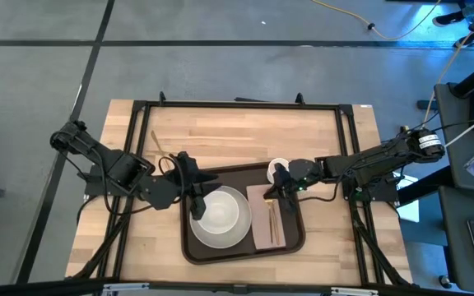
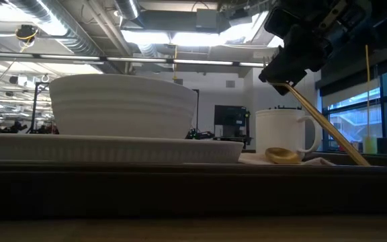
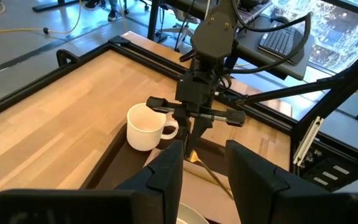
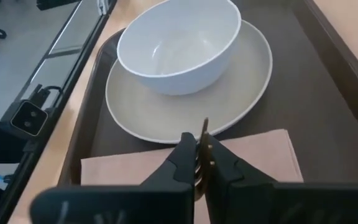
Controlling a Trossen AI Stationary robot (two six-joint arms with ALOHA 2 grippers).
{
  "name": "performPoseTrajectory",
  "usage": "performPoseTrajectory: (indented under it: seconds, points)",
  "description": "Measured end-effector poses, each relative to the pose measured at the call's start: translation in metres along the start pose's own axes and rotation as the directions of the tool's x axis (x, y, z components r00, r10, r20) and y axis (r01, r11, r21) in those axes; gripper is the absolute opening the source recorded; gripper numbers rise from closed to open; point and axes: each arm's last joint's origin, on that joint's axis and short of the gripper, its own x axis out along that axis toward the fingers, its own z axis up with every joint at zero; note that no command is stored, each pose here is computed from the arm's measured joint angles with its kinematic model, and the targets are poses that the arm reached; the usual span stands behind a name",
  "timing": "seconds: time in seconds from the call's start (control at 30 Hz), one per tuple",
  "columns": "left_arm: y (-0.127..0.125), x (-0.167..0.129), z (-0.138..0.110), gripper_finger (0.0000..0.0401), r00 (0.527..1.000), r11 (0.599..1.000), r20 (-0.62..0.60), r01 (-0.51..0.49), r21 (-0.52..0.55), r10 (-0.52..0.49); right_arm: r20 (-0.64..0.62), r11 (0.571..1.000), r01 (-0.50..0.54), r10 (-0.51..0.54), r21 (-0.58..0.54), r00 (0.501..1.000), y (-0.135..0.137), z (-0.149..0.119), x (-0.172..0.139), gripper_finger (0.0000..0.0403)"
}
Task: Set up tray
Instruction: Put the golden fork to the right of the golden spoon on the brown serving tray
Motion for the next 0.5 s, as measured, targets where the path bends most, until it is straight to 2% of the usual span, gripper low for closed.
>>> performPoseTrajectory:
  seconds: [0.5]
  points:
    - [0.0000,0.0000,0.0000,0.0114,1.000,1.000,-0.001,0.001,0.000,-0.001,-0.003,1.000,0.005,-0.005,-0.006,1.000,-0.0003,-0.0003,0.0000,0.0039]
